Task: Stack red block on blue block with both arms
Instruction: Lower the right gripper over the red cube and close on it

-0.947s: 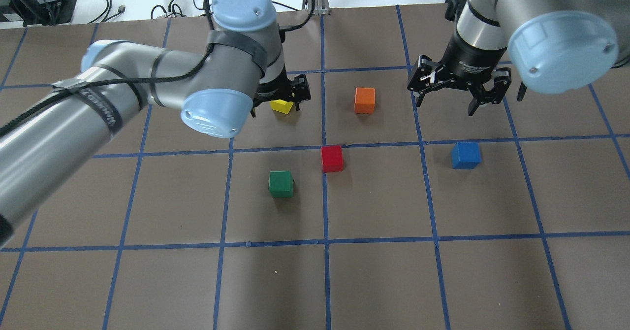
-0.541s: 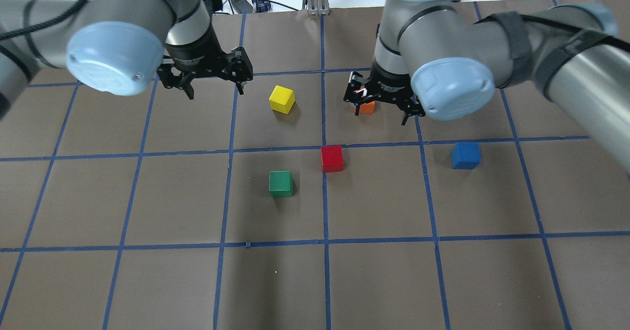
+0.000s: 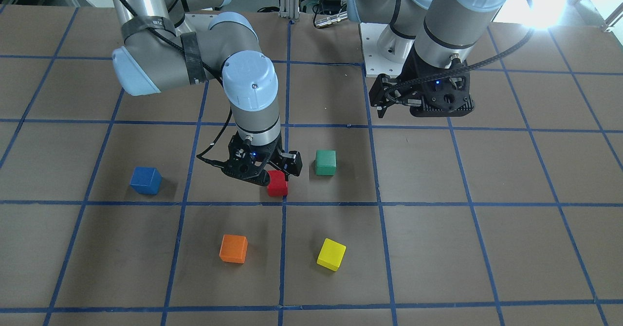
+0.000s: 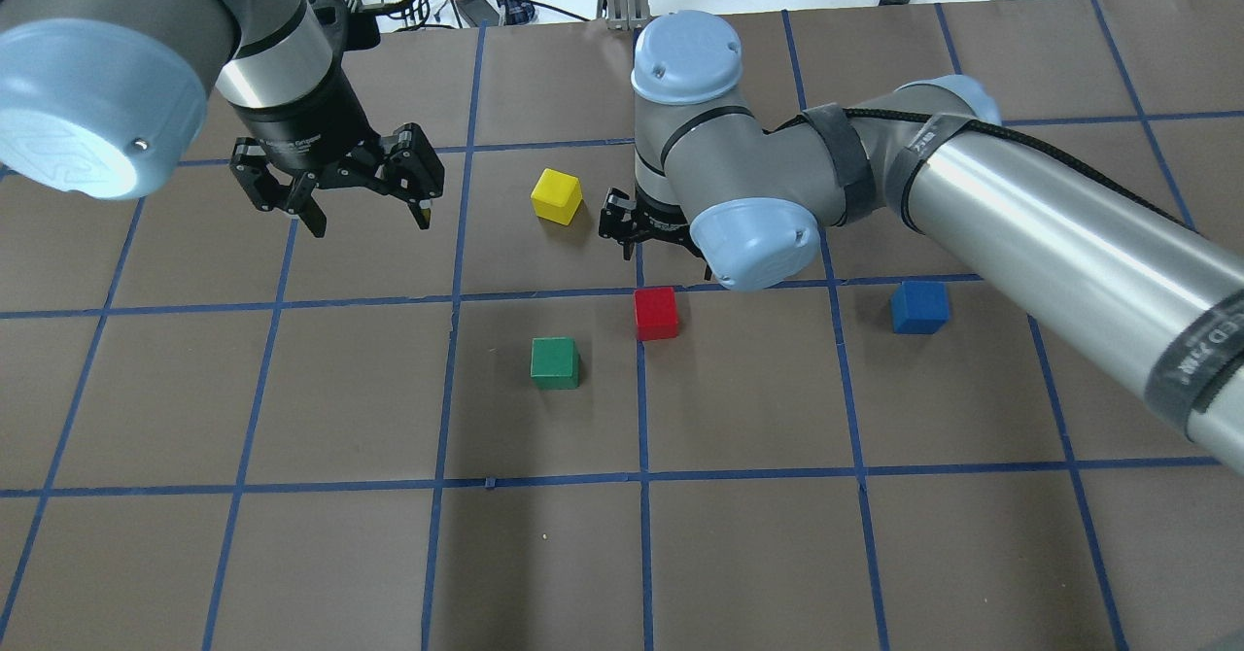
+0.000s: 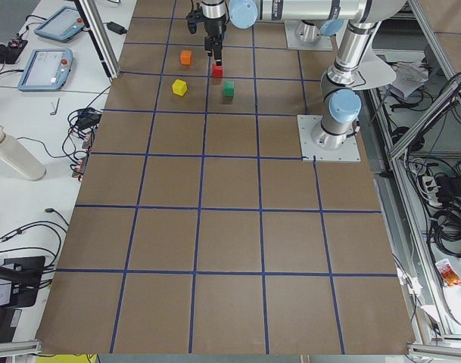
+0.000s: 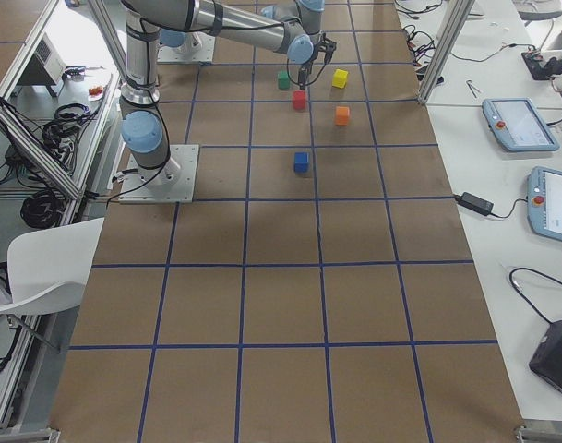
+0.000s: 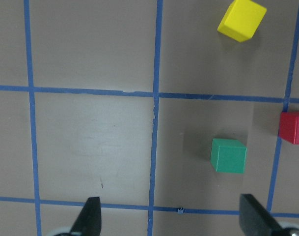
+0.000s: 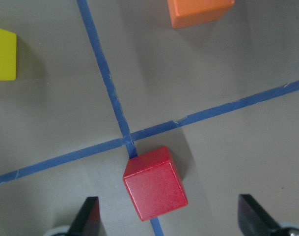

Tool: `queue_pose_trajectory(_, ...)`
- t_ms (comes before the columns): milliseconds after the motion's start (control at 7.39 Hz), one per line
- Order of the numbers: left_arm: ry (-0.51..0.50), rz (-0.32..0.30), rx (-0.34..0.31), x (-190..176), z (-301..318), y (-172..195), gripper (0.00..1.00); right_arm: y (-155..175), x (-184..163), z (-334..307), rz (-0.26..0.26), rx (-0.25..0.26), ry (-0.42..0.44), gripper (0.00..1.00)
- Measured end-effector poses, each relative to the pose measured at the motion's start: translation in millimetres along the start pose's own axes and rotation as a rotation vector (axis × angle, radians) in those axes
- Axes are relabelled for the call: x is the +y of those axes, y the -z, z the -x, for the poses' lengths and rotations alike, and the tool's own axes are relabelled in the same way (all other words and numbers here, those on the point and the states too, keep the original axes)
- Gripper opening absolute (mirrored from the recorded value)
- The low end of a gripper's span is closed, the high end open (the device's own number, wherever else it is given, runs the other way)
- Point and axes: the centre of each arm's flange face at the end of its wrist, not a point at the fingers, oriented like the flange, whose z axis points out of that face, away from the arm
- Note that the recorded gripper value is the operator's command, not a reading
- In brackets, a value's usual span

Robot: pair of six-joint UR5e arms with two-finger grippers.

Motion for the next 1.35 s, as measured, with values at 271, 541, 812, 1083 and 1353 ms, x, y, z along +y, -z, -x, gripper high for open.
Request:
queue_pose_trajectory(271,-0.02,0.014,0.028,9.8,4.1,-6.5,0.99,-12.2,-2.9,2.8,-0.003,0.003,-0.001,1.0)
queue_pose_trajectory(541,-0.051,0.007,0.036,13.9,2.3,-3.7,1.0,-15.2,-4.3,1.2,-0.011,0.02,-0.002,1.0)
queue_pose_trajectory(812,-0.066,0.014,0.036,14.3,1.1,-8.5,1.0,-20.0,-6.0,1.6,-0.011,0.018,-0.008,1.0)
queue_pose_trajectory(1083,-0.06,0.032,0.037,10.5,-0.8,-17.2,1.0,-25.2,-7.1,4.3,-0.01,0.001,-0.017,1.0)
queue_pose_trajectory(1353,-0.058,0.039,0.035,9.8,-1.1,-20.2,1.0,-47.7,-6.7,4.0,-0.009,0.0,-0.017,1.0)
